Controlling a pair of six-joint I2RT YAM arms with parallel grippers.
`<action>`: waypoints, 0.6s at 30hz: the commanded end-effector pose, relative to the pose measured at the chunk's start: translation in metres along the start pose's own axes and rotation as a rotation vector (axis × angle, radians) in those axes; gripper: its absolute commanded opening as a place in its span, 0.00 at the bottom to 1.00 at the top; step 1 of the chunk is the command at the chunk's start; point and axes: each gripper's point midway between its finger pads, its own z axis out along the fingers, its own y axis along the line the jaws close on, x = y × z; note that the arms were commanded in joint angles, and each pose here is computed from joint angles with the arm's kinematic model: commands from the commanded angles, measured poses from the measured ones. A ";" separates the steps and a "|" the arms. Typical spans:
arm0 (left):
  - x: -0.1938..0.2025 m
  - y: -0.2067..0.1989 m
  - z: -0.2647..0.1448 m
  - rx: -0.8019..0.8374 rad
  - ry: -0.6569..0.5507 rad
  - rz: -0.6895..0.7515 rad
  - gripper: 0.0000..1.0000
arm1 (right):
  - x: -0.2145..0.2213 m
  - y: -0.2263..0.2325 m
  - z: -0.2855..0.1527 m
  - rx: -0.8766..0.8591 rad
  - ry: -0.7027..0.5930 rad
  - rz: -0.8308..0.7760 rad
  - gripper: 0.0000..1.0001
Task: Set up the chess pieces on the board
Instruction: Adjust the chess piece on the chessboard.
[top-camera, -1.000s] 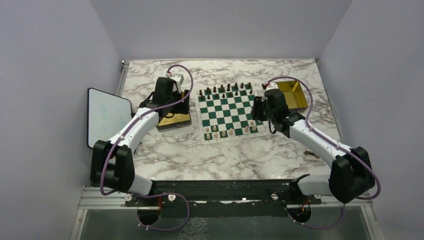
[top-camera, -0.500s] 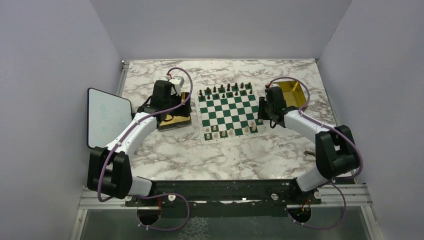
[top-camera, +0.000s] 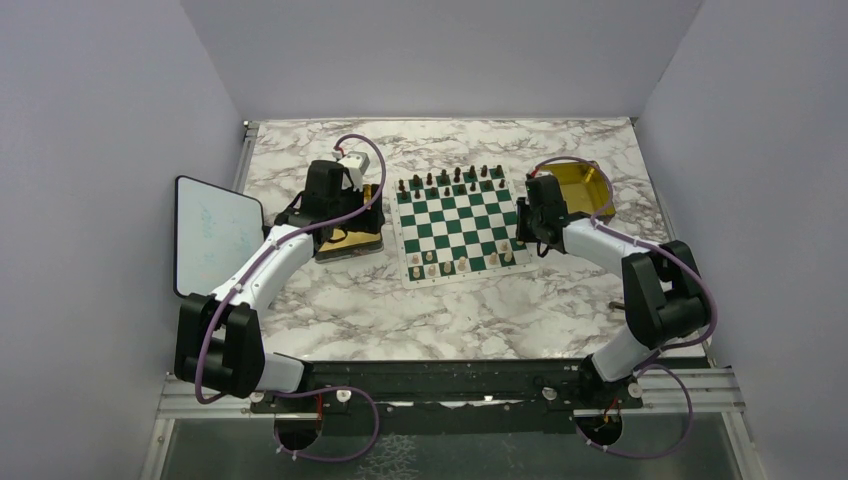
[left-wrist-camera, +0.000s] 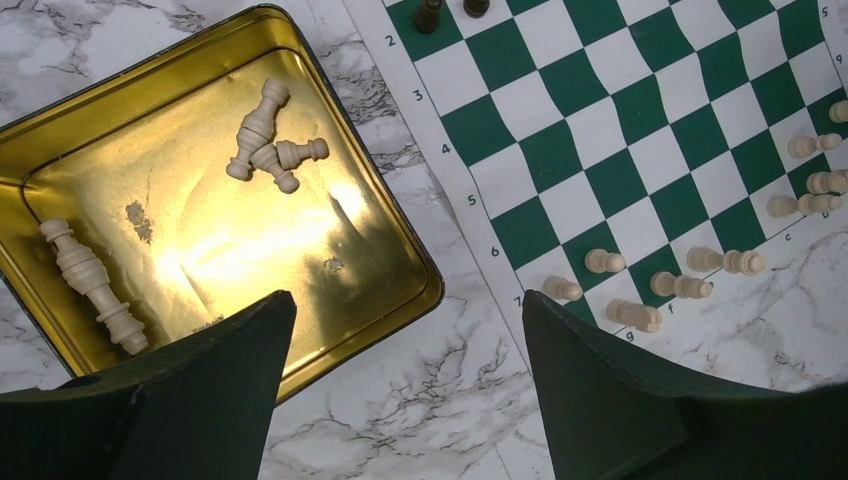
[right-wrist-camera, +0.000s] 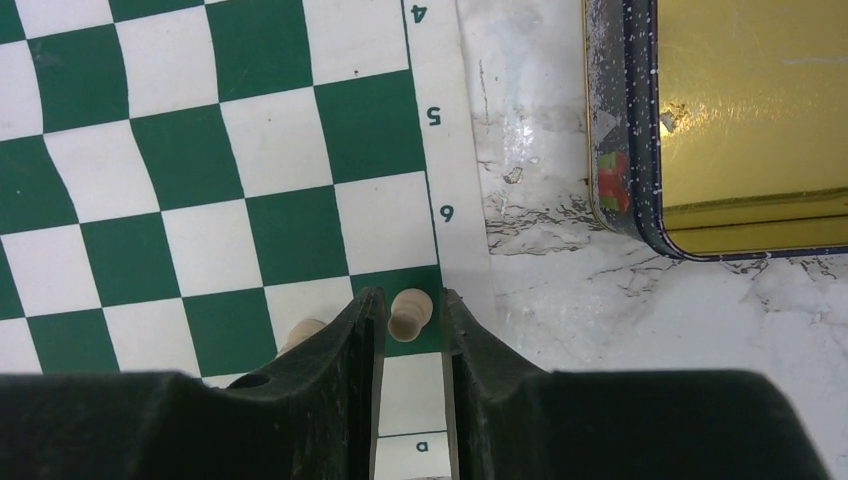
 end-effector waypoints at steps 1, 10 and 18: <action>-0.009 -0.005 -0.005 0.027 -0.039 0.022 0.85 | -0.012 0.003 0.002 -0.012 -0.024 -0.004 0.30; -0.009 -0.004 -0.006 0.022 -0.042 0.025 0.86 | -0.005 0.006 0.005 -0.028 0.006 -0.009 0.30; -0.009 -0.004 -0.006 0.020 -0.043 0.027 0.87 | -0.004 0.006 0.005 -0.028 0.017 -0.011 0.23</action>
